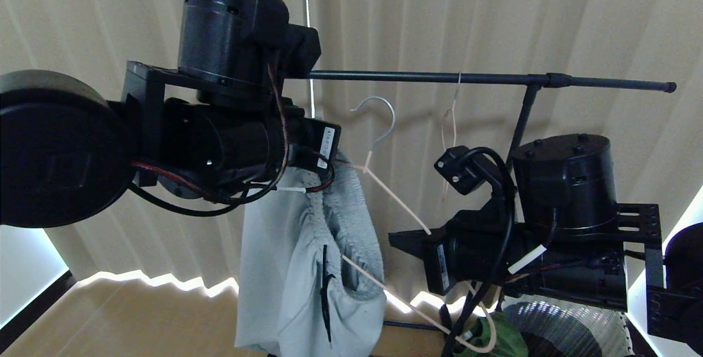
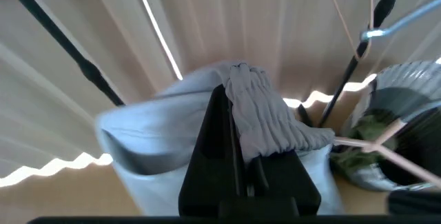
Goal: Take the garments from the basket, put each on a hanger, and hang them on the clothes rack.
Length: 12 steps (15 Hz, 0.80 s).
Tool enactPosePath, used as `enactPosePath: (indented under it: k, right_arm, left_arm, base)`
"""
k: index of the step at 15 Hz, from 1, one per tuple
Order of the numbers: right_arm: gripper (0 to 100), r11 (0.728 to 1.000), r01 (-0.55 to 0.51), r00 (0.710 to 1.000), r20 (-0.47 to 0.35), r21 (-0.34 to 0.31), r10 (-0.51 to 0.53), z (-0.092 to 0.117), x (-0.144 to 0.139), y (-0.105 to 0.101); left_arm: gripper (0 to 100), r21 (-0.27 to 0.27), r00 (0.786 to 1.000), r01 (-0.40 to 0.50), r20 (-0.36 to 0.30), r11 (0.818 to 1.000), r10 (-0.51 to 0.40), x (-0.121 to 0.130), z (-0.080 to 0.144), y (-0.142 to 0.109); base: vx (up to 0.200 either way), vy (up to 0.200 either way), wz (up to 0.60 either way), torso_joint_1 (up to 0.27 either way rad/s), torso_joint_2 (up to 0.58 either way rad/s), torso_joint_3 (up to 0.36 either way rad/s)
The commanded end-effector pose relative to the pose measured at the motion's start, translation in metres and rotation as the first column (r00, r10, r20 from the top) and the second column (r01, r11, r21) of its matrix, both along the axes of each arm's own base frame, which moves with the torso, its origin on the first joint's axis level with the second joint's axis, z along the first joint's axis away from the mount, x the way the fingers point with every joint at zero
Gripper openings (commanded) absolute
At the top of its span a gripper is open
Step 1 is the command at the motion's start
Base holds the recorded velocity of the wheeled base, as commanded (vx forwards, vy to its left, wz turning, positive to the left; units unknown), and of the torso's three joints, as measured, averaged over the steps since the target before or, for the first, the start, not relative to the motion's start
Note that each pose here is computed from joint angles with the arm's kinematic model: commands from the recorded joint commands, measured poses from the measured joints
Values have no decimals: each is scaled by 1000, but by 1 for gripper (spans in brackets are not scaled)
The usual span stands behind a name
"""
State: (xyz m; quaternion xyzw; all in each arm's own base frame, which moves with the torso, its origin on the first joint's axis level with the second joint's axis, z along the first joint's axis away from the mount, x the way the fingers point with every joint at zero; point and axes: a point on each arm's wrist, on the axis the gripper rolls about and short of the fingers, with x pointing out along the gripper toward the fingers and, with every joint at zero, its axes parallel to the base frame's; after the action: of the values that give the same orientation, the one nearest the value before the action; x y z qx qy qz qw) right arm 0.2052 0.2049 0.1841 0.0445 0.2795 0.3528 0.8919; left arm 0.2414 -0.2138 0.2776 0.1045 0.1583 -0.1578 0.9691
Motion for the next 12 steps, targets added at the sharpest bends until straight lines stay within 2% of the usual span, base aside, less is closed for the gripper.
enactPosePath:
  k: [1,3,4,8,10,12]
  right_arm:
    - [0,1000,0,1000,8,7,0,3,-2,-2]
    - [0,1000,0,1000,23,18,0,4,-1,-2]
    - [0,1000,-2,1000,23,18,2,4,-1,-1]
    - [0,999,-2,999,42,35,0,7,0,-1]
    - [0,999,-2,999,50,42,0,10,-1,-2]
    - [0,999,-2,998,60,53,-1,14,-2,-3]
  left_arm:
    - [0,-20,999,47,12,999,-47,-8,6,-1]
    - [0,-40,991,132,2,990,-132,-17,7,-3]
    - [0,-40,989,145,0,989,-146,-20,7,-5]
    - [0,-24,987,159,-19,987,-160,-27,0,-4]
    - [0,9,985,167,-41,986,-167,-31,-9,-2]
    - [0,13,985,172,-34,985,-171,-32,-15,-1]
  base:
    - [0,0,0,0,0,0]
    - [0,0,0,0,0,0]
    - [0,0,0,0,0,0]
    - [0,0,0,0,0,0]
    - [0,0,0,0,0,0]
    - [0,0,0,0,0,0]
